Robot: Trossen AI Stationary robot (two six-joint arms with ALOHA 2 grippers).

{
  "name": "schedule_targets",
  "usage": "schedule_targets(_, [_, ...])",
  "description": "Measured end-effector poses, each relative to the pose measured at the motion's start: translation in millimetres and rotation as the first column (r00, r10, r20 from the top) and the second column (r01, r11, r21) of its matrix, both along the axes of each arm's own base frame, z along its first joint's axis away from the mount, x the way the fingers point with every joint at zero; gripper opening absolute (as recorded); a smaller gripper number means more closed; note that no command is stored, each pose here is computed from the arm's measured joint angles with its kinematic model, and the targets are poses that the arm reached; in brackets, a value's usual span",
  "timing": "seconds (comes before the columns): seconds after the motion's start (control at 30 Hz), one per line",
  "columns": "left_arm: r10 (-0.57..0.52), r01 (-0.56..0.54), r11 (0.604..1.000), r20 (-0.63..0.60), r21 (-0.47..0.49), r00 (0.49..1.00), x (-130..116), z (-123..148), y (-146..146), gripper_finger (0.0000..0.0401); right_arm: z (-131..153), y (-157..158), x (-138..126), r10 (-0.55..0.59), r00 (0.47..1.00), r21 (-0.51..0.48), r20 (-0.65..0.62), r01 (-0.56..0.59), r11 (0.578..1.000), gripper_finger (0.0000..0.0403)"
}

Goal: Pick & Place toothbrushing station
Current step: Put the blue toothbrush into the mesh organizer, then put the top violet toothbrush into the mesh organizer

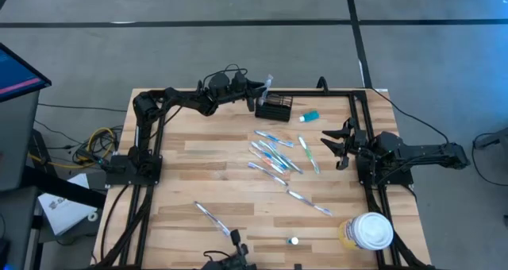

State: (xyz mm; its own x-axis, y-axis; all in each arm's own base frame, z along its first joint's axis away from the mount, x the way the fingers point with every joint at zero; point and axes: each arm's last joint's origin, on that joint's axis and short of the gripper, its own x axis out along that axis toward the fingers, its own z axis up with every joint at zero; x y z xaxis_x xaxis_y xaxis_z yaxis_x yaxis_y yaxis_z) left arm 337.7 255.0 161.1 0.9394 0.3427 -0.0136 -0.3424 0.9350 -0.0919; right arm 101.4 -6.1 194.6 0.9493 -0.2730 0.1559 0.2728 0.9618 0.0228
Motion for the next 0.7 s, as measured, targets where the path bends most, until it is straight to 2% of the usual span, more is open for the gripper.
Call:
schedule_targets(0.37, [0.000, 0.000, 1.000, -0.003, -0.001, 1.000, -1, 4, -1, 0.0129, 0, 0, 0, 0.000, 1.000, 0.000, 0.000, 0.000, 1.000, 0.0123])
schedule_targets(0.57, [0.000, 0.000, 0.999, -0.002, 0.044, 1.000, -8, 40, -6, 0.0121, 0, 0, 0, 0.000, 1.000, 0.000, -0.001, 0.000, 1.000, 0.0123])
schedule_targets(0.7, [-0.017, 0.022, 0.999, -0.108, 0.038, 0.994, -13, 57, -17, 0.0114, 0, 0, 0, 0.000, 1.000, 0.000, -0.001, 0.000, 1.000, 0.0123])
